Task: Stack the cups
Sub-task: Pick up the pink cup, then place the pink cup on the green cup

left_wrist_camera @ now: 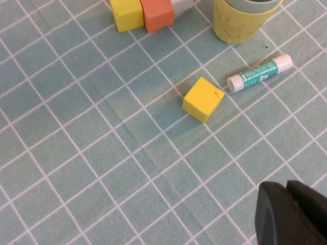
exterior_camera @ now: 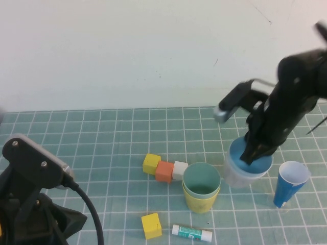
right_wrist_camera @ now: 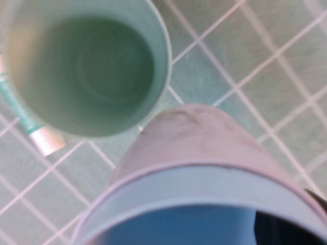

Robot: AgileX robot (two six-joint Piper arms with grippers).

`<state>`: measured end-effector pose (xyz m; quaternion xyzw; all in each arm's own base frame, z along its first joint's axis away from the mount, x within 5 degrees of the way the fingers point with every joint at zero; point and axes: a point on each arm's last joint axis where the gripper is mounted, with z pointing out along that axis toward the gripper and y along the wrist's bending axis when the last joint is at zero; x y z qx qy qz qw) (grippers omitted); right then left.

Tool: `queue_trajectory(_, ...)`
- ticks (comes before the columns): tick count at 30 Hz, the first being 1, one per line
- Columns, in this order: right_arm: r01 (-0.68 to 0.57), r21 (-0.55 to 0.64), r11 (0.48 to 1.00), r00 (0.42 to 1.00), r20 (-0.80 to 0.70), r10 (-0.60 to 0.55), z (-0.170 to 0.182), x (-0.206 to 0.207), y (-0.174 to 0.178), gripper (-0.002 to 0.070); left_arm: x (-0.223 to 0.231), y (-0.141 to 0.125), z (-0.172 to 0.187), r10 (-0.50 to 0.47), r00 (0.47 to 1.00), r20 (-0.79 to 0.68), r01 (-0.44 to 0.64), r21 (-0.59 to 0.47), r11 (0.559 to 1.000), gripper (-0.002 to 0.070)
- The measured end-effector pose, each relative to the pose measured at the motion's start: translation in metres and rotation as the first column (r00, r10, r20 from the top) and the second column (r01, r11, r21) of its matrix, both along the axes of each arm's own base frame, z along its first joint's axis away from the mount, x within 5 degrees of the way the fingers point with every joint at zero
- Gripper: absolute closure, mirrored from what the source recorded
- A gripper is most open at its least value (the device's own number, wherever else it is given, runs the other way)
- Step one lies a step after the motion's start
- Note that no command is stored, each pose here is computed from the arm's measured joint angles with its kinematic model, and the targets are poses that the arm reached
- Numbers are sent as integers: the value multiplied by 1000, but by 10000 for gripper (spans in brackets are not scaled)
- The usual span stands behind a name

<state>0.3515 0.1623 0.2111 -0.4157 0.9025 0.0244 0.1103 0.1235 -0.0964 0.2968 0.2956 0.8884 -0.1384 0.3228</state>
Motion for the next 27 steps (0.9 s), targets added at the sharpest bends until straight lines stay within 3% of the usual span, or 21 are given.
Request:
queue_trajectory(5,-22,28,999,997,75,20,59,-24,-10,643,0,0,0,0,1000,6,0,0,1000,676)
queue_trajectory(9,-98,53,994,992,84,93,75,-39,-2,643,1,0,1,1,1000,11,-1,-3,1000,676)
queue_trajectory(15,-178,79,981,981,97,170,64,-42,27,643,1,0,1,1,1000,11,-1,-3,1000,677)
queue_trajectory(21,-185,118,976,980,99,173,53,-19,51,642,-1,1,-1,-1,1000,-7,1,10,1000,677)
queue_trajectory(27,-186,80,979,982,-20,189,26,-1,63,626,-2,1,-2,-3,1000,-25,4,23,1000,677)
